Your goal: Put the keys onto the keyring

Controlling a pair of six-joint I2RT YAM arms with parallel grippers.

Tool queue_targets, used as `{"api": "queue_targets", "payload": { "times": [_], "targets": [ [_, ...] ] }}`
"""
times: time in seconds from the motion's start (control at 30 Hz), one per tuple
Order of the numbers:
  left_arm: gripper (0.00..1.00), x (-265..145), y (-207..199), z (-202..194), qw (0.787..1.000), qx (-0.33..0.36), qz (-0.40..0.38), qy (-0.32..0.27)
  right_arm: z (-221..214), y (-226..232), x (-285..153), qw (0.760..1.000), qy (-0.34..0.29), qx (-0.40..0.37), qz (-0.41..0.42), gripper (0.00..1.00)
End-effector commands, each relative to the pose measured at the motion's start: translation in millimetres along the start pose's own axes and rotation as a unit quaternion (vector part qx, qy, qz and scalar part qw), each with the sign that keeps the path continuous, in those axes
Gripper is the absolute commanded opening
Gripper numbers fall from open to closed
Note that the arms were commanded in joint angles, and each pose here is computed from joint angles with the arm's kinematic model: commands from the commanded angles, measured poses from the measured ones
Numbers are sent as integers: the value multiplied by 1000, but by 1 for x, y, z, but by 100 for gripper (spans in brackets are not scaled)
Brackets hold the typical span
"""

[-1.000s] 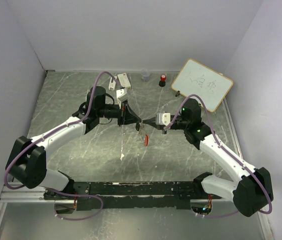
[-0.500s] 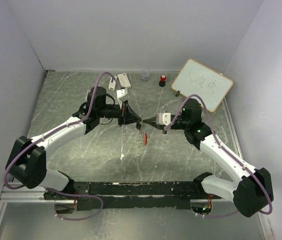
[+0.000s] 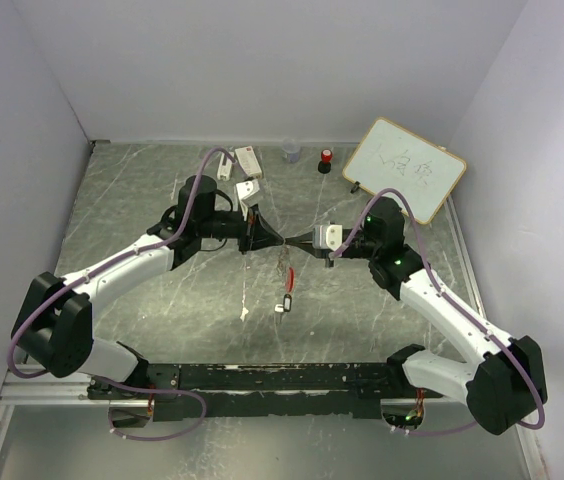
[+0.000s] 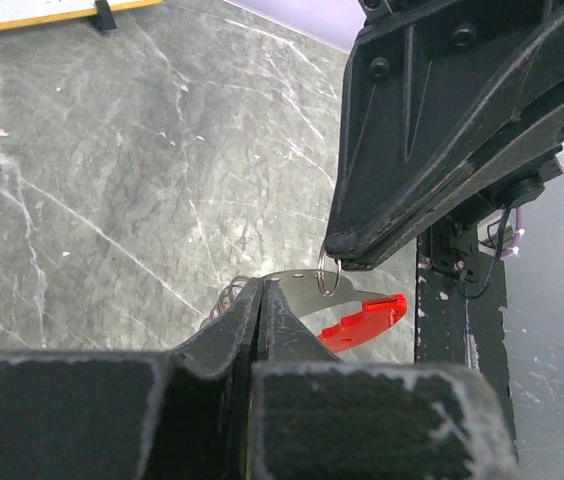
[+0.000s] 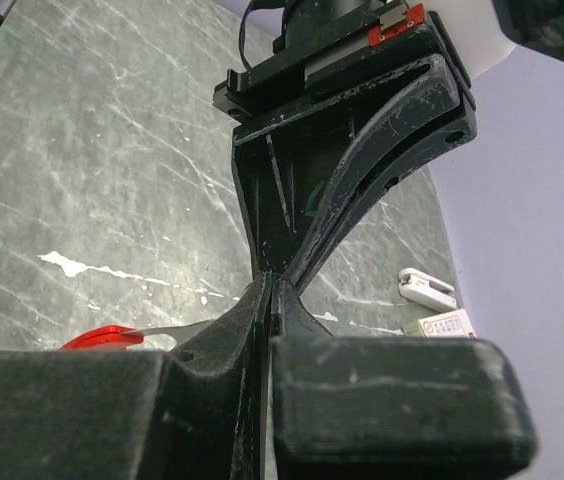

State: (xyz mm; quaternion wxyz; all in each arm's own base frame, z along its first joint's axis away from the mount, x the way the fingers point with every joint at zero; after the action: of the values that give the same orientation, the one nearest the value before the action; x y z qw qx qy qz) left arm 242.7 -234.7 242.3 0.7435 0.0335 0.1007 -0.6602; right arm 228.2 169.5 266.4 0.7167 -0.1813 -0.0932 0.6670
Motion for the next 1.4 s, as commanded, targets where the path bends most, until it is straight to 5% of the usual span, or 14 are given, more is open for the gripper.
{"api": "queue_targets", "payload": {
  "times": [0.0, 0.27, 0.43, 0.7, 1.03, 1.37],
  "targets": [
    [7, -1, 1, 13, 1000, 23, 11, -8, 7, -2, -3, 1000, -11, -19, -11, 0],
    [7, -10, 5, 12, 993, 15, 115, -8, 4, -1, -8, 998, 1, 25, -62, 0],
    [20, -22, -2, -3, 986, 5, 167, -21, -2, 7, -16, 986, 10, 99, -131, 0],
    [23, -17, -22, -31, 990, -1, 139, -33, -18, 21, -29, 965, 29, 152, -213, 0],
    [27, 28, -51, -79, 988, 36, 114, 95, -18, 24, -44, 935, 34, 173, -309, 0],
    [33, 37, -55, -122, 980, 37, 138, 139, -17, 36, -56, 924, 18, 171, -341, 0]
  ]
}}
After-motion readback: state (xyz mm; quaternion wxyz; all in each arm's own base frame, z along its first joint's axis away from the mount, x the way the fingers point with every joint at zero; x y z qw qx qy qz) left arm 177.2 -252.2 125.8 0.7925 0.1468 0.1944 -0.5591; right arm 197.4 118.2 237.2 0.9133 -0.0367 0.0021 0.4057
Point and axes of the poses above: each gripper's point midway between its finger pads, its own x axis out along the fingers, its own y axis along the line the jaws close on, z = x × y, the point moved 10 cm from there along -x, back along the fingers, and after that the axes turned 12 degrees about x, right-handed, at the moved point
